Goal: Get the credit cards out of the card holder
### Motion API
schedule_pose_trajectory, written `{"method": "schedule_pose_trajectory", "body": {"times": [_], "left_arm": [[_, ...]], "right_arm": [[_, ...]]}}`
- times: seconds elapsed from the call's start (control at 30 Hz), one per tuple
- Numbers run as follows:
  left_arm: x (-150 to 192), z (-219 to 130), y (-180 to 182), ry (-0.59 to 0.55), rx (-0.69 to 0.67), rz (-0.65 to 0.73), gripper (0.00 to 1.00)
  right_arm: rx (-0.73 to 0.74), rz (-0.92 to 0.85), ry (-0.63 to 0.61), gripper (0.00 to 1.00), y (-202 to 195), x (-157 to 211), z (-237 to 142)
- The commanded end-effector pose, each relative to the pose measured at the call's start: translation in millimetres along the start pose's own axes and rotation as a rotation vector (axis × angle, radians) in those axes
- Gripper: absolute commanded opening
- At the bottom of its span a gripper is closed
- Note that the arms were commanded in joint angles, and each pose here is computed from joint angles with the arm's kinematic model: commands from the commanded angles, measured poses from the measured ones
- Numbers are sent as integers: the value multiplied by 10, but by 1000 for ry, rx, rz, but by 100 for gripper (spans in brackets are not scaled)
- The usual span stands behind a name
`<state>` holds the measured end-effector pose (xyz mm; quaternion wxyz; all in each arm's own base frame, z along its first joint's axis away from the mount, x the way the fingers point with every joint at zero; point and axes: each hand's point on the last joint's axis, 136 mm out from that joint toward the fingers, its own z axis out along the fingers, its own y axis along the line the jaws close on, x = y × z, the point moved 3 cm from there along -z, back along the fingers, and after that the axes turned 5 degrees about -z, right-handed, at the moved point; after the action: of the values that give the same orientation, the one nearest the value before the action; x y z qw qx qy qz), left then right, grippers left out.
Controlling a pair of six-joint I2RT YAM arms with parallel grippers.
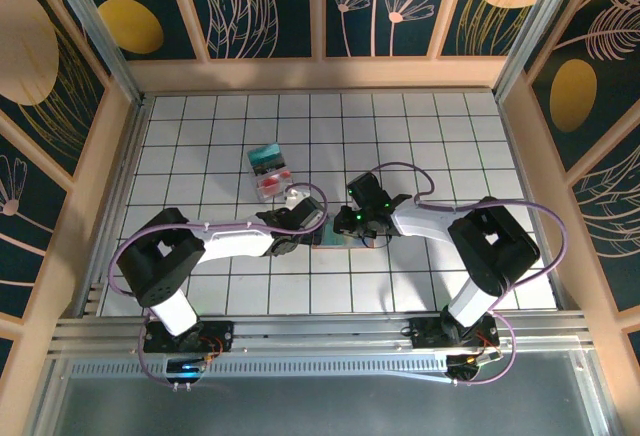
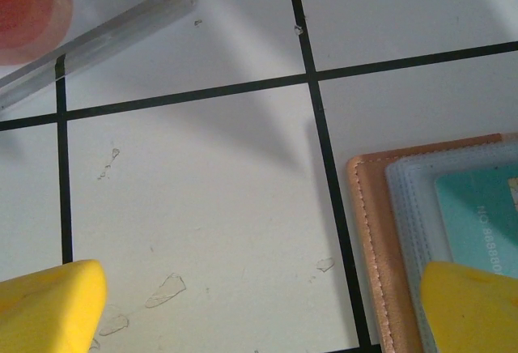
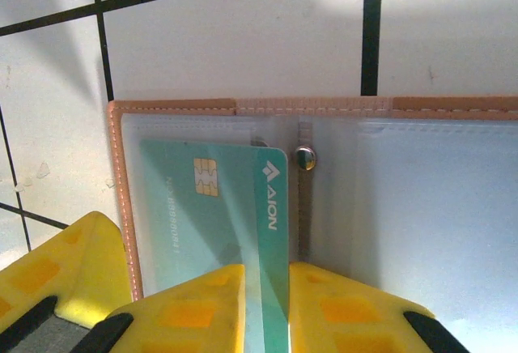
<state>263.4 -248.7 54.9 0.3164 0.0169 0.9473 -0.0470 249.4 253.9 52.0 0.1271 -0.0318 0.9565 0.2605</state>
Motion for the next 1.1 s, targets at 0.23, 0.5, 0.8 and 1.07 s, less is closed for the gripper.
{"method": "schedule_pose_trajectory", "body": {"times": [0.23,0.5,0.8,1.07], "left_arm": [[44,93,101,19,-93,13,99],[105,118,137,41,-106,28,99],[137,123,158,53,-116,41,99],[141,134,161,56,-120,42,99]], "right_arm": [[-21,12,-32,14,39,-28,-93],[-27,11,-37,10,42,-28,-109],[-1,22,-48,9,-57,-28,-143],[9,35,-55,10,-149,-25,-160]]}}
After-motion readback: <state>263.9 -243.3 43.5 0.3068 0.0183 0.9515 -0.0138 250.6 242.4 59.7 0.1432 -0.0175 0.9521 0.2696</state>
